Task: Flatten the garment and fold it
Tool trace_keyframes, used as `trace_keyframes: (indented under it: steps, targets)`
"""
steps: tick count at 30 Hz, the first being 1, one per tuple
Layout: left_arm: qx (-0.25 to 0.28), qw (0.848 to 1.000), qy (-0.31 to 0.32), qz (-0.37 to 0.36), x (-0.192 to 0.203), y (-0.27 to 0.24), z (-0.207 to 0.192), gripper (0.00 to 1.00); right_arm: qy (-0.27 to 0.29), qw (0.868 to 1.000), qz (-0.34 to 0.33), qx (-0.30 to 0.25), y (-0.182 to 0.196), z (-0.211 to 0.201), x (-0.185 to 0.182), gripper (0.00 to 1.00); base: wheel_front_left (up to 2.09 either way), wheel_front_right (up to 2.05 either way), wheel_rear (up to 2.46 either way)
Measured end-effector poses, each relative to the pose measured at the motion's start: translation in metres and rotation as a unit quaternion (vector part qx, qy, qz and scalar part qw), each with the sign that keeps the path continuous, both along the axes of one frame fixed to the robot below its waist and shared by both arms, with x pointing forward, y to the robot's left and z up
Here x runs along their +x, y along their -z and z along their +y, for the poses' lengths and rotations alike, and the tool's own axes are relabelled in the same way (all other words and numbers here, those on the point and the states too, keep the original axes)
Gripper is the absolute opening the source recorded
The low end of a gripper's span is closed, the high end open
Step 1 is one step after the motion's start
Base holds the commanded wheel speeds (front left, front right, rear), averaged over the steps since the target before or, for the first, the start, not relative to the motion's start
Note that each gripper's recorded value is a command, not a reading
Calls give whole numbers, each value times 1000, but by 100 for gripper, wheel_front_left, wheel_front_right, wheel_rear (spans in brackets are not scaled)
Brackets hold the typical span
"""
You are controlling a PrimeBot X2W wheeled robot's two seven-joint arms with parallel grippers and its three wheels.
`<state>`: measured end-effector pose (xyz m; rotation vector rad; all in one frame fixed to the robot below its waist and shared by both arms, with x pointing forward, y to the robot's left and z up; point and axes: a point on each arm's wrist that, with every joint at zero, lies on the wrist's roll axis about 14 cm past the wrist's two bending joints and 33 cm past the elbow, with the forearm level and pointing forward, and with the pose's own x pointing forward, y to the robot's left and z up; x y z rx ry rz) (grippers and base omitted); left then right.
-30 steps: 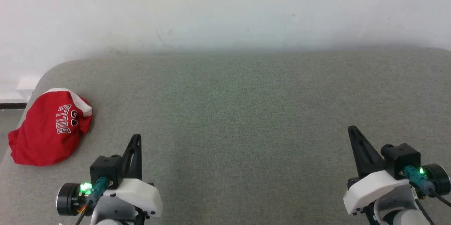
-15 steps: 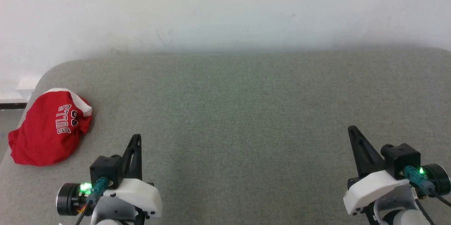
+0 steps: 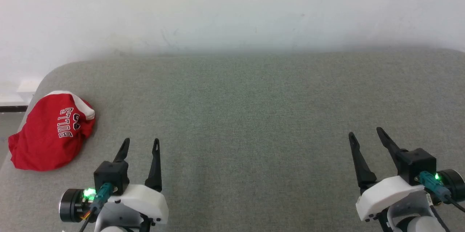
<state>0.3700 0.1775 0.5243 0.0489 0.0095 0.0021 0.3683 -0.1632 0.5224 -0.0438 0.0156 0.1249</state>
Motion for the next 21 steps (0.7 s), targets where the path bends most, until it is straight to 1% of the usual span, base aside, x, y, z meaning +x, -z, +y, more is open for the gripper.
trace_keyframes:
  steps: [10,21]
  targets:
    - [0,1000,-8,-9,-1,-1,1,100,7,1000,-14,6,-6,-5,3,100,0,0,0]
    - [2,999,-35,-21,-5,-5,13,100,-1,1000,-26,15,-9,0,11,100,0,0,0]
